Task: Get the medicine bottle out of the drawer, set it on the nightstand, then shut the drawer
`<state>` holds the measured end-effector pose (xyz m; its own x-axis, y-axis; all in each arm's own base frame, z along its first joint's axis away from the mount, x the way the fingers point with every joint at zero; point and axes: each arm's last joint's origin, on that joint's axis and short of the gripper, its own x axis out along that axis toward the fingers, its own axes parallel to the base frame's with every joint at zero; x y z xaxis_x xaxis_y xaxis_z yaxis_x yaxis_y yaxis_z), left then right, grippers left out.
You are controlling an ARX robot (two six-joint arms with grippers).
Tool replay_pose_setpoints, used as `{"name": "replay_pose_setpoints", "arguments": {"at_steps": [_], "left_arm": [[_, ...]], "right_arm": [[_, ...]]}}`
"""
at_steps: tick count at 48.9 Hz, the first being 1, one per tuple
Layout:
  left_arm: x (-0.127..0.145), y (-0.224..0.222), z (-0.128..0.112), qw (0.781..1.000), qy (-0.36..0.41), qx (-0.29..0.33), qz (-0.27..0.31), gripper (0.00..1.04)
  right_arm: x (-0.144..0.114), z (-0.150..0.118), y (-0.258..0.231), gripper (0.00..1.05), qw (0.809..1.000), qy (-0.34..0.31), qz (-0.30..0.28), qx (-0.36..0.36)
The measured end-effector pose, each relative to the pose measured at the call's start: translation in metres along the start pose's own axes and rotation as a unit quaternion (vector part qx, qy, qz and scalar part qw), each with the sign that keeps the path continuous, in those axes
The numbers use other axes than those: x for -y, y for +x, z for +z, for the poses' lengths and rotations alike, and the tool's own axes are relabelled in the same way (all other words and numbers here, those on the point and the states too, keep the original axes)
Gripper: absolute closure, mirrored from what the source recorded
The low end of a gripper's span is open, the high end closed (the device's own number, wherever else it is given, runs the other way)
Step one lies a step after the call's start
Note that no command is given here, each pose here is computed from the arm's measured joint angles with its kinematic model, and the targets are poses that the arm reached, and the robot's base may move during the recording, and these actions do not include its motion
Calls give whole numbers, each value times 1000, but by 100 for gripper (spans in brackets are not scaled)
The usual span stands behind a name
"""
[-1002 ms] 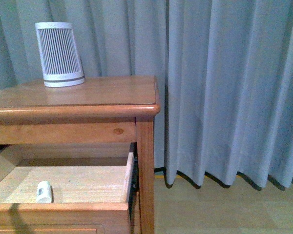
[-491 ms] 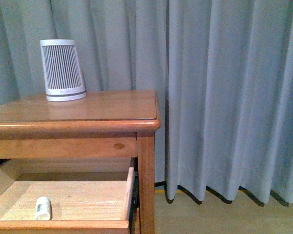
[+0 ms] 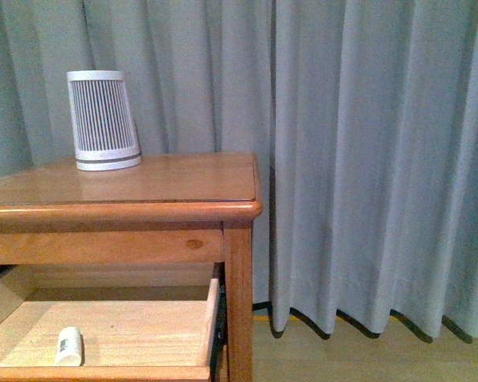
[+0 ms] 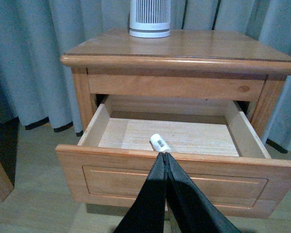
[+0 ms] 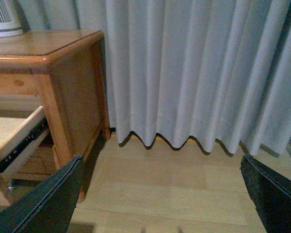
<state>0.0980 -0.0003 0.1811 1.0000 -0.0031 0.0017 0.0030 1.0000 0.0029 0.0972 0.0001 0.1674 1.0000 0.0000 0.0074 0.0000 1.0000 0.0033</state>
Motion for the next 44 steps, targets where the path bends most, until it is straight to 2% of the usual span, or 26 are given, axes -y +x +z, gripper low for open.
{"name": "replay_pose_setpoints", "arguments": {"at_steps": [9, 14, 33, 37, 41, 44], "left_arm": [[0, 0, -3, 1000, 0, 2, 0, 102], [0, 0, -15, 1000, 0, -2, 0, 102], [0, -1, -15, 1000, 0, 0, 0, 102], [0, -1, -15, 1000, 0, 0, 0, 83], [0, -1, -15, 1000, 0, 0, 0, 68], [0, -1, -15, 1000, 0, 0, 0, 52]], "right_arm": [[0, 0, 0, 7, 1000, 0, 0, 0], [0, 0, 0, 7, 1000, 0, 0, 0], [0, 0, 0, 7, 1000, 0, 0, 0], [0, 0, 0, 7, 1000, 0, 0, 0], [0, 0, 0, 7, 1000, 0, 0, 0], [0, 0, 0, 7, 1000, 0, 0, 0]]}}
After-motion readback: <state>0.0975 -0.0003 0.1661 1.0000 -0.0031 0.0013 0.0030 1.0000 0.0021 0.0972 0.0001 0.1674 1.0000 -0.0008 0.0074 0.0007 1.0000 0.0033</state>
